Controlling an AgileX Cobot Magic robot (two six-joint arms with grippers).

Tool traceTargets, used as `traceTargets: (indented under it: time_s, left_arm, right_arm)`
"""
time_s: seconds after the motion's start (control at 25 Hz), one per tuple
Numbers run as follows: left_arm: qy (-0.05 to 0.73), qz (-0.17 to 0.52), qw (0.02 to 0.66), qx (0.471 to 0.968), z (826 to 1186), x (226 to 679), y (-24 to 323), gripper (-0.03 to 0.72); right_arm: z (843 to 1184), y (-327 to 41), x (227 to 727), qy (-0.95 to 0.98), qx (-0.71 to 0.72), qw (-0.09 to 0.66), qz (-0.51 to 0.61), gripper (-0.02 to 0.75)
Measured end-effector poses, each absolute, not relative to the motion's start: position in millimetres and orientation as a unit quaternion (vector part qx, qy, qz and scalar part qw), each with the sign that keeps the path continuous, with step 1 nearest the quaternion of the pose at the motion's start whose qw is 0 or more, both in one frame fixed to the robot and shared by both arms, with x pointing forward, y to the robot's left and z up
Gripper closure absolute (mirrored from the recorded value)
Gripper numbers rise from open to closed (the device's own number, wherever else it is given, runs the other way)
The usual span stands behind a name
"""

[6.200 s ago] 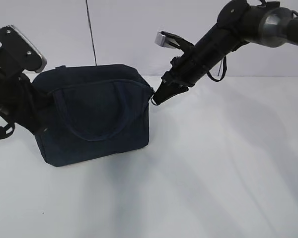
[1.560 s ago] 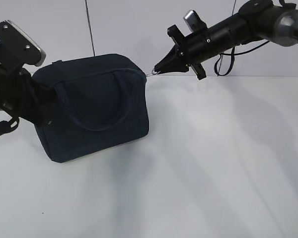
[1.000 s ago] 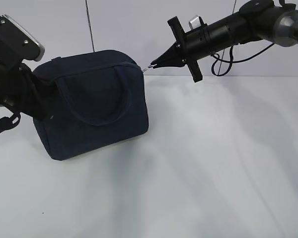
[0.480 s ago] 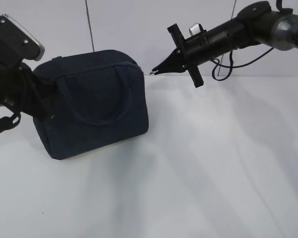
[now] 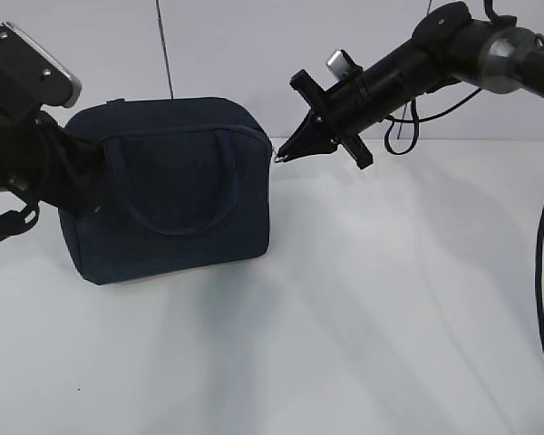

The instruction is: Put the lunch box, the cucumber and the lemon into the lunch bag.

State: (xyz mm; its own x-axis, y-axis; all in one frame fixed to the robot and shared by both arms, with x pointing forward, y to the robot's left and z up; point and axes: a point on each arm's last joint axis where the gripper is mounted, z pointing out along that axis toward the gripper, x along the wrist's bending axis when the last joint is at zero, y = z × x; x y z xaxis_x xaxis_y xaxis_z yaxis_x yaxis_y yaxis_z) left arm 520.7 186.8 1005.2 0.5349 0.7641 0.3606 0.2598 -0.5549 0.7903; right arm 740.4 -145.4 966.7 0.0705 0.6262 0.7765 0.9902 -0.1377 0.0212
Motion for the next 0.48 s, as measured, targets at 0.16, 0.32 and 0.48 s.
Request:
traceTargets:
  time_s: [0.16, 0.32, 0.48]
  left_arm:
    - [0.325, 0.359, 0.351, 0.801, 1005, 520, 186, 0.676]
    - [0.320, 0.344, 0.364, 0.804, 1005, 514, 172, 0.676]
    - [0.290, 0.320, 0.383, 0.817, 1004, 500, 145, 0.676]
  right_arm:
    - [966, -144, 740, -0.620, -0.659, 0.261, -0.335, 0.717]
    - [966, -145, 740, -0.642, -0.642, 0.244, -0.339, 0.717]
    - [968, -146, 743, -0.646, -0.638, 0.229, -0.351, 0.717]
